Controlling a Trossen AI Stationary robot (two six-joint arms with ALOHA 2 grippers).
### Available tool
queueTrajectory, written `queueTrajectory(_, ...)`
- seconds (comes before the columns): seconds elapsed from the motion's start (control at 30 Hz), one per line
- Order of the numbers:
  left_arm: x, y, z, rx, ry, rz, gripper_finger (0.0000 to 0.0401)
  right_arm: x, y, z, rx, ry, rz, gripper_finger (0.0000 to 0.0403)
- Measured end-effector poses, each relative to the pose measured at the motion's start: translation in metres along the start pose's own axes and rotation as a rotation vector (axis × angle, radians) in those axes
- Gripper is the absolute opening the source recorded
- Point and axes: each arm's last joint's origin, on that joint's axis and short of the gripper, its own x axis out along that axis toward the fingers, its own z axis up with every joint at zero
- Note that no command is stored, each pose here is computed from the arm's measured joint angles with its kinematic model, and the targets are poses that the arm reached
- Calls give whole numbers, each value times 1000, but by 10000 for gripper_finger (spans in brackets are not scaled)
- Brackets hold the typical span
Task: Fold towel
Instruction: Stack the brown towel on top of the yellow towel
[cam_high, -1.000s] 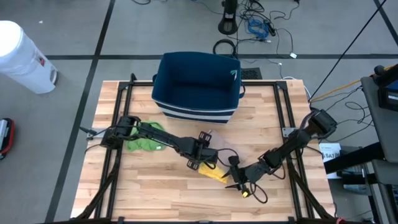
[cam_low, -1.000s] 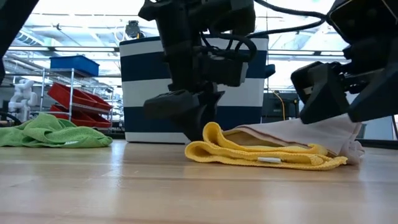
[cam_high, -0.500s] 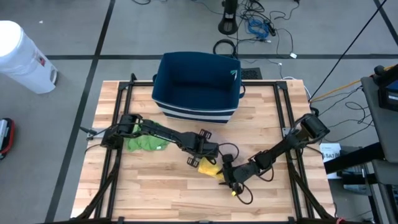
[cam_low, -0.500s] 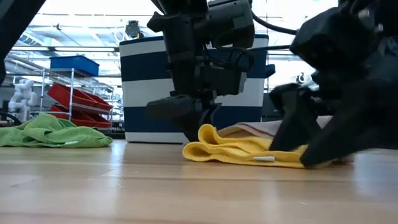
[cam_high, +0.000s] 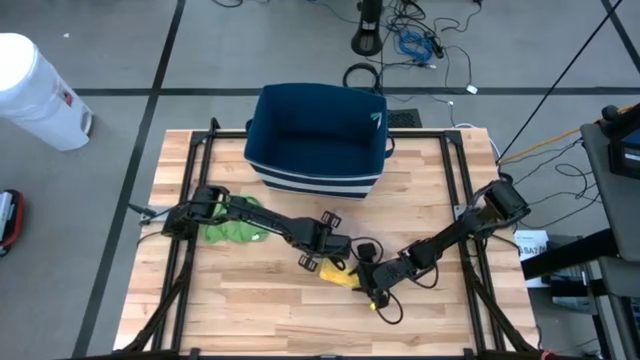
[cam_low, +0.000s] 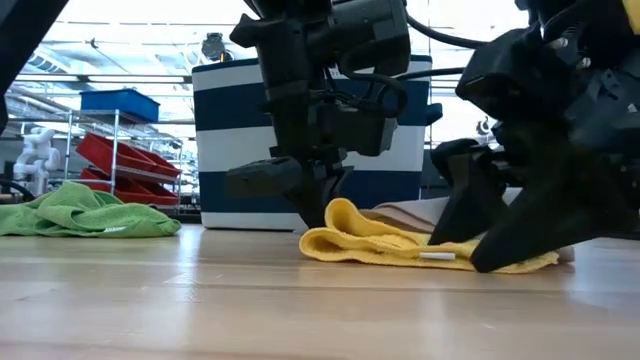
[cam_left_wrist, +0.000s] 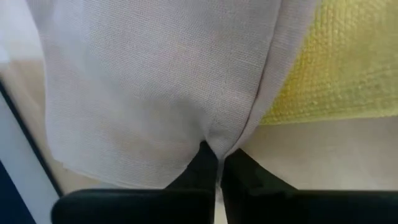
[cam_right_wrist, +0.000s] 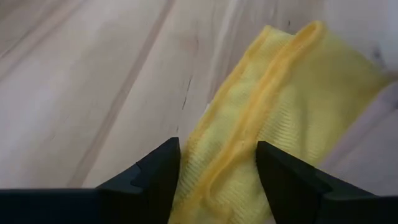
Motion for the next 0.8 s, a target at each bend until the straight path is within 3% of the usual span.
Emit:
queueTrajectory(0.13, -3, -2, 0, 9, 7, 20, 4, 2, 0, -3, -5, 30, -8, 158)
queueTrajectory(0.27, -9, -8, 1, 38, 27, 47, 3, -3, 9, -5, -70, 50, 57, 48)
queueTrajectory(0.33, -15, -11, -1, 52, 37, 45, 3, -6, 17, -6, -108, 53, 123, 15)
queueTrajectory(0.5, -36, -18, 4, 66, -10, 64, 2, -12, 35, -10, -145, 81, 284, 24)
queueTrajectory(0.67, -53, -30, 17, 150, -97, 64, 1, -16, 46, -17, -172, 137, 403, 7)
queueTrajectory(0.8, -58, -42, 24, 219, -155, 28, 1, -19, 49, -18, -174, 162, 431, 9)
